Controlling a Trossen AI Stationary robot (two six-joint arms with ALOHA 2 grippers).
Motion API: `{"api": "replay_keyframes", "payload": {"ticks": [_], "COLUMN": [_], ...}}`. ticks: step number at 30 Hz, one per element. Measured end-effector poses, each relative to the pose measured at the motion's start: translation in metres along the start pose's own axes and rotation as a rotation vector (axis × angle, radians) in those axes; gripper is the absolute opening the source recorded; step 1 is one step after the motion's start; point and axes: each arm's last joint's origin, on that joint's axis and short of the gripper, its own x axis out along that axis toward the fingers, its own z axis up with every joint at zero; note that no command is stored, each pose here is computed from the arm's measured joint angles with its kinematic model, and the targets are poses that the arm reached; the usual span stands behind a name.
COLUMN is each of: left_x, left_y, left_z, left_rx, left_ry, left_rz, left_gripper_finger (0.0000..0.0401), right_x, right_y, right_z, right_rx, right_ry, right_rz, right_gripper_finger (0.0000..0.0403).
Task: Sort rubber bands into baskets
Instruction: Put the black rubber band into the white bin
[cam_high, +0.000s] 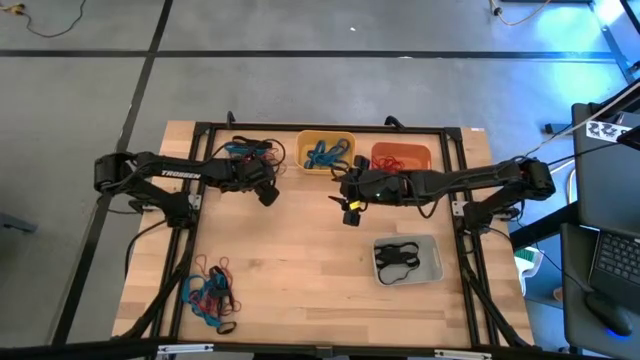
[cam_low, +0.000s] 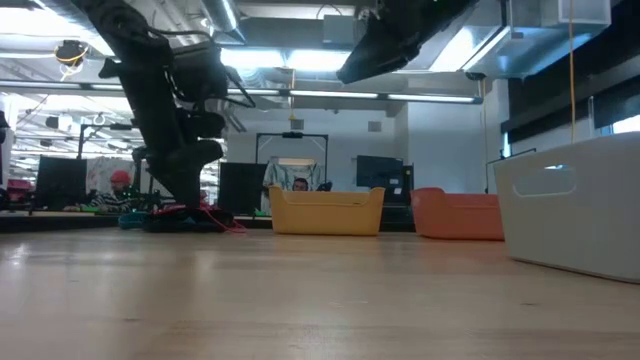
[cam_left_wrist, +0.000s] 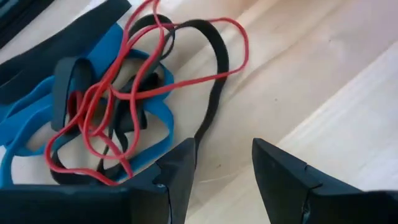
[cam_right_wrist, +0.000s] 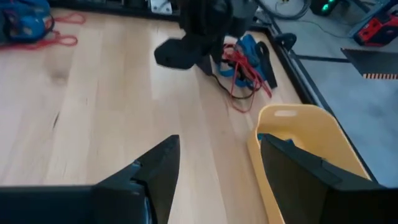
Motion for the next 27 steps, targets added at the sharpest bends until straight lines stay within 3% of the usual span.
{"api": "replay_keyframes", "payload": {"ticks": [17, 27], "left_x": [0.032, 0.046], "left_y": [0.003, 0.003], "left_z": [0.0, 0.001], "left_rx": [0.027, 0.044], "left_ry": [0.084, 0.122], "left_rz": [0.05, 0.025], "left_gripper_finger": [0.0155, 0.0118], "right_x": [0.003, 0.003], "right_y": [0.001, 0.001], "right_z": [0.001, 0.001], "right_rx": [-0.003, -0.005], "right_ry": [-0.012, -0.011], "right_rz": [-0.001, -0.001], "right_gripper_finger": [0.0223, 0.0223]}}
